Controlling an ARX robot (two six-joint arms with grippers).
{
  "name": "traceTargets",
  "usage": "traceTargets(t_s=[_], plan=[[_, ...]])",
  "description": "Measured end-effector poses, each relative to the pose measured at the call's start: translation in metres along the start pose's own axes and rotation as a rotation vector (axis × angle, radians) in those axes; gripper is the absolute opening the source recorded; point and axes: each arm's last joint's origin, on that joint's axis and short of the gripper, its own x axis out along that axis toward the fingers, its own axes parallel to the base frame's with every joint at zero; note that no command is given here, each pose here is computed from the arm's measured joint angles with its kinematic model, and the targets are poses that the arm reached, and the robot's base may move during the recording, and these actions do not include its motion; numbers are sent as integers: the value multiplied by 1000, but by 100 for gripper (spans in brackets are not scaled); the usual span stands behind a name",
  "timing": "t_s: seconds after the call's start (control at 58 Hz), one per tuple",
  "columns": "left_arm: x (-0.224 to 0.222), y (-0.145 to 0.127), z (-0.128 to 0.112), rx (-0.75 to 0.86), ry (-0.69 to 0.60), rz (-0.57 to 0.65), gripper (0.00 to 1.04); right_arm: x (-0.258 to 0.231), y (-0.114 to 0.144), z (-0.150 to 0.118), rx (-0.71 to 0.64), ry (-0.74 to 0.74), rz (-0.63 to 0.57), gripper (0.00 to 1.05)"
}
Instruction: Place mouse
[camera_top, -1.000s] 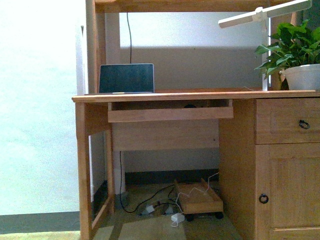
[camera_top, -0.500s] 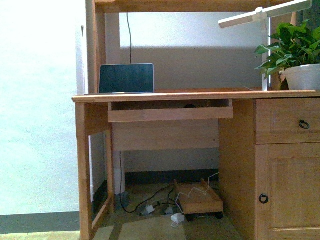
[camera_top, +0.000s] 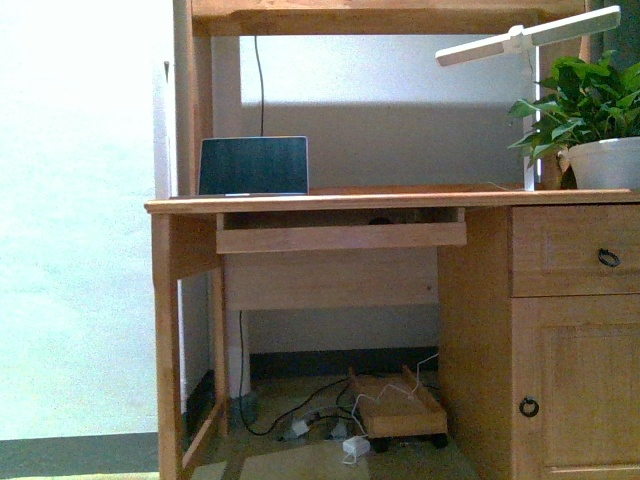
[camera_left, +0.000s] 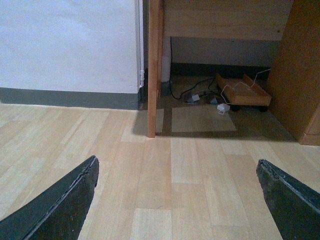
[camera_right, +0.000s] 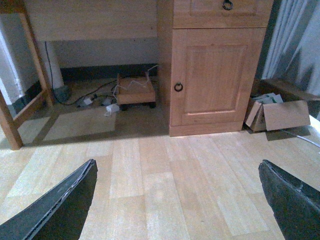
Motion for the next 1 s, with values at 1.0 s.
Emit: traceTargets(t_s=[1.0], plan=[[0, 0, 0, 0, 0, 0, 97, 0, 0, 0, 0, 0, 0, 97]])
